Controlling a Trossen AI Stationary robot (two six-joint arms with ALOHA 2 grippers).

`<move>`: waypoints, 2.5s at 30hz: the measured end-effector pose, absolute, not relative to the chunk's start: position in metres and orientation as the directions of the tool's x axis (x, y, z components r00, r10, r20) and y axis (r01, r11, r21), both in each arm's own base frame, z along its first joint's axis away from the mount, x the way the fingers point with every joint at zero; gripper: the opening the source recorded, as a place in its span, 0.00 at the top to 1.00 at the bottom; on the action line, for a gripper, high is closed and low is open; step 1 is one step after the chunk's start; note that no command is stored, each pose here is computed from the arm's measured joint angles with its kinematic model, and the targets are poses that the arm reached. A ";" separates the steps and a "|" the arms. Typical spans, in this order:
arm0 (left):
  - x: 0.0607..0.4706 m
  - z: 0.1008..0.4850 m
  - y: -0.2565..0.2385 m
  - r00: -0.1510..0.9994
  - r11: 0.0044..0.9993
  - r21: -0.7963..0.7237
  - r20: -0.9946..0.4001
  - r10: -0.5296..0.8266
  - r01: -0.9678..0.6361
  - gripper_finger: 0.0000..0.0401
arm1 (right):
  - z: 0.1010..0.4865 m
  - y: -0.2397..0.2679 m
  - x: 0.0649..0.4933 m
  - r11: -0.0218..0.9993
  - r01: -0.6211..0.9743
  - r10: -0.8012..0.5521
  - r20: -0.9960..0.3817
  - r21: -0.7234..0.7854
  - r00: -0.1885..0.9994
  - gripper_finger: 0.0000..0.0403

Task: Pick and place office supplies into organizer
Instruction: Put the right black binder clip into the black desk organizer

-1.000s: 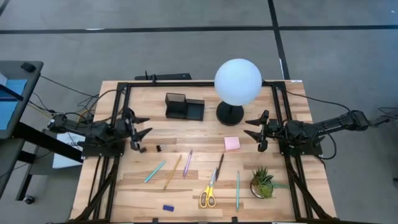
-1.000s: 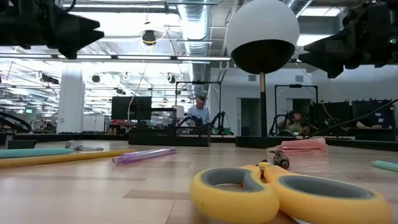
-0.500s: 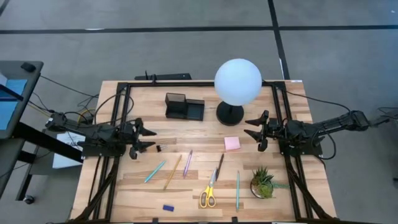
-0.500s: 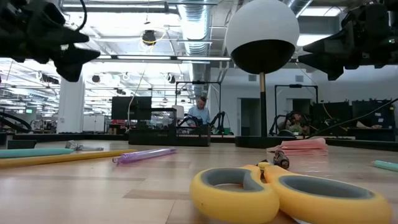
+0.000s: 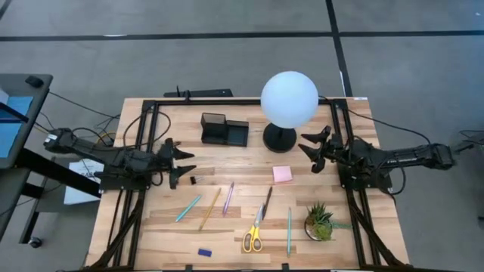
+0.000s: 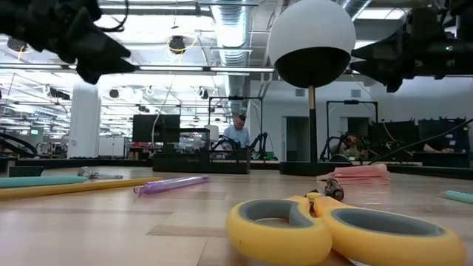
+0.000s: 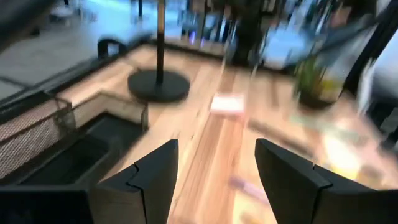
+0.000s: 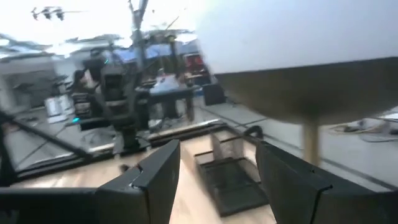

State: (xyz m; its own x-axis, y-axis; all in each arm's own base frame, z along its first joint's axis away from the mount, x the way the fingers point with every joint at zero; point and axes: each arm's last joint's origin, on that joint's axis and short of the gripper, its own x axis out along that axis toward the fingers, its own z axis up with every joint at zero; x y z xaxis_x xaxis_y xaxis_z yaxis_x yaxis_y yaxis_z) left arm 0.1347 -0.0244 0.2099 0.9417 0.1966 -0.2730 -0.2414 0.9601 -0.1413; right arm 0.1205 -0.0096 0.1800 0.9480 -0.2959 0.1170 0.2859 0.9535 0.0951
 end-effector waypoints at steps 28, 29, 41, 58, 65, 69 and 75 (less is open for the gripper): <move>0.179 0.159 -0.042 0.451 0.882 -0.097 -0.882 0.138 -0.461 0.48 | 0.180 -0.009 0.172 0.975 0.222 -0.222 -0.066 0.004 0.973 0.49; 0.179 0.159 -0.043 0.449 0.881 -0.117 -0.886 0.116 -0.459 0.48 | 0.178 -0.009 0.173 0.975 0.222 -0.222 -0.082 0.001 0.972 0.49; 0.176 0.158 -0.041 0.425 0.879 -0.052 -0.888 0.177 -0.475 0.43 | 0.152 -0.008 0.184 0.972 0.233 -0.218 -0.240 0.035 0.946 0.49; 0.175 0.137 -0.040 0.387 0.889 0.003 -0.900 0.202 -0.458 0.26 | 0.151 -0.008 0.189 0.973 0.230 -0.218 -0.197 0.038 0.956 0.49; 0.185 0.128 -0.043 0.404 0.908 0.002 -0.895 0.188 -0.419 0.26 | 0.152 -0.008 0.189 0.973 0.229 -0.218 -0.187 0.038 0.958 0.49; 0.187 0.123 -0.042 0.377 0.904 0.015 -0.906 0.194 -0.428 0.26 | 0.153 -0.008 0.190 0.973 0.229 -0.218 -0.184 0.039 0.958 0.49; 0.189 0.122 -0.043 0.395 0.894 -0.009 -0.899 0.189 -0.448 0.26 | 0.153 -0.008 0.190 0.973 0.229 -0.218 -0.182 0.039 0.959 0.49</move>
State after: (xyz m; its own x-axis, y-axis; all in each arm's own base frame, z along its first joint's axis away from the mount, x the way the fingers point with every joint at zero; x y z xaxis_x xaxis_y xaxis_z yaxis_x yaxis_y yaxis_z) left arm 0.1893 -0.0427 0.1218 0.3953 0.1887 -0.8990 -0.4482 0.8939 -0.0095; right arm 0.1895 -0.0084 0.1528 0.9588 -0.2181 -0.1821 0.2287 0.9727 0.0392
